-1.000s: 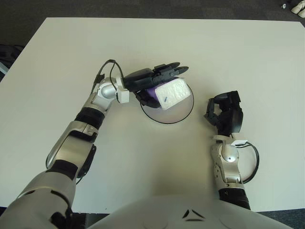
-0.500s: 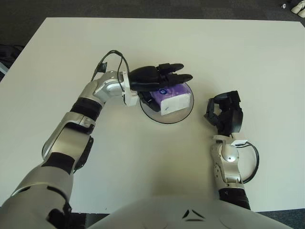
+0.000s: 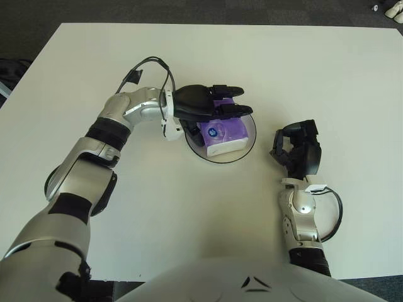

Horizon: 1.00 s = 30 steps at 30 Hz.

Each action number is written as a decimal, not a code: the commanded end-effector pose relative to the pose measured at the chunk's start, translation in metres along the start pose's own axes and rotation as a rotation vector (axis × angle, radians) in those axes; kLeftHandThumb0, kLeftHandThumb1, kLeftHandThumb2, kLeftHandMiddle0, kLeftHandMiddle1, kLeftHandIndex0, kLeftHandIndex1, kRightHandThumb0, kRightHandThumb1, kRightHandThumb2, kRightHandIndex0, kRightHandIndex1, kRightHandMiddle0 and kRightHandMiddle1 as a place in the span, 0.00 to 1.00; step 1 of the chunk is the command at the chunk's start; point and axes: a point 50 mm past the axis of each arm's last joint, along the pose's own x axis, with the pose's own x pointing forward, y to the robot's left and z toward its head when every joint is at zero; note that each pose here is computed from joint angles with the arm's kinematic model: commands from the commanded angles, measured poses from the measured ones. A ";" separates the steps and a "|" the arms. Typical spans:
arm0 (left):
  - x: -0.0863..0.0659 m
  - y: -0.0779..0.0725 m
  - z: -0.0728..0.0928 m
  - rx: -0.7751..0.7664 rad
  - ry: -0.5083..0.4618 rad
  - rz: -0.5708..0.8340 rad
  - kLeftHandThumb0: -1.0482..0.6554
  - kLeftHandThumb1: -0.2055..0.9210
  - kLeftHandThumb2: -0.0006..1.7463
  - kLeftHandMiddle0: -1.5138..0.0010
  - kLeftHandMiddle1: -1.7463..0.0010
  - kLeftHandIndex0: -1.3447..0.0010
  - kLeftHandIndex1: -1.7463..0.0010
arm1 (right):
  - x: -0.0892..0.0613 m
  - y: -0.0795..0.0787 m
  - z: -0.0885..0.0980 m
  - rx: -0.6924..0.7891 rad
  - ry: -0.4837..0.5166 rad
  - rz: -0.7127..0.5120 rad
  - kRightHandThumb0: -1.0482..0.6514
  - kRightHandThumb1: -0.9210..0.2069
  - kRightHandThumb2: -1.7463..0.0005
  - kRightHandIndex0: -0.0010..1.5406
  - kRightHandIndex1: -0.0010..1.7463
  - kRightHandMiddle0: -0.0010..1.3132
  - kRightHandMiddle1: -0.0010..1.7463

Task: Put the tissue paper into the plate.

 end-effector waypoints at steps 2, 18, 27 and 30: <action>0.004 0.003 -0.002 0.038 0.003 -0.038 0.00 1.00 0.19 1.00 1.00 1.00 1.00 | -0.020 -0.004 -0.024 -0.003 0.150 -0.045 0.37 0.33 0.41 0.42 0.93 0.33 1.00; 0.005 0.007 -0.006 0.031 0.016 -0.124 0.00 1.00 0.30 1.00 1.00 1.00 1.00 | -0.020 -0.003 -0.024 -0.003 0.143 -0.046 0.37 0.33 0.41 0.42 0.93 0.33 1.00; -0.005 0.015 -0.014 -0.070 0.028 -0.099 0.00 1.00 0.29 1.00 1.00 1.00 1.00 | -0.020 -0.004 -0.025 0.010 0.147 -0.046 0.37 0.32 0.41 0.42 0.93 0.33 1.00; -0.012 0.019 -0.020 -0.132 0.043 -0.065 0.00 1.00 0.27 1.00 1.00 1.00 1.00 | -0.020 -0.005 -0.025 0.012 0.147 -0.046 0.37 0.32 0.41 0.42 0.93 0.33 1.00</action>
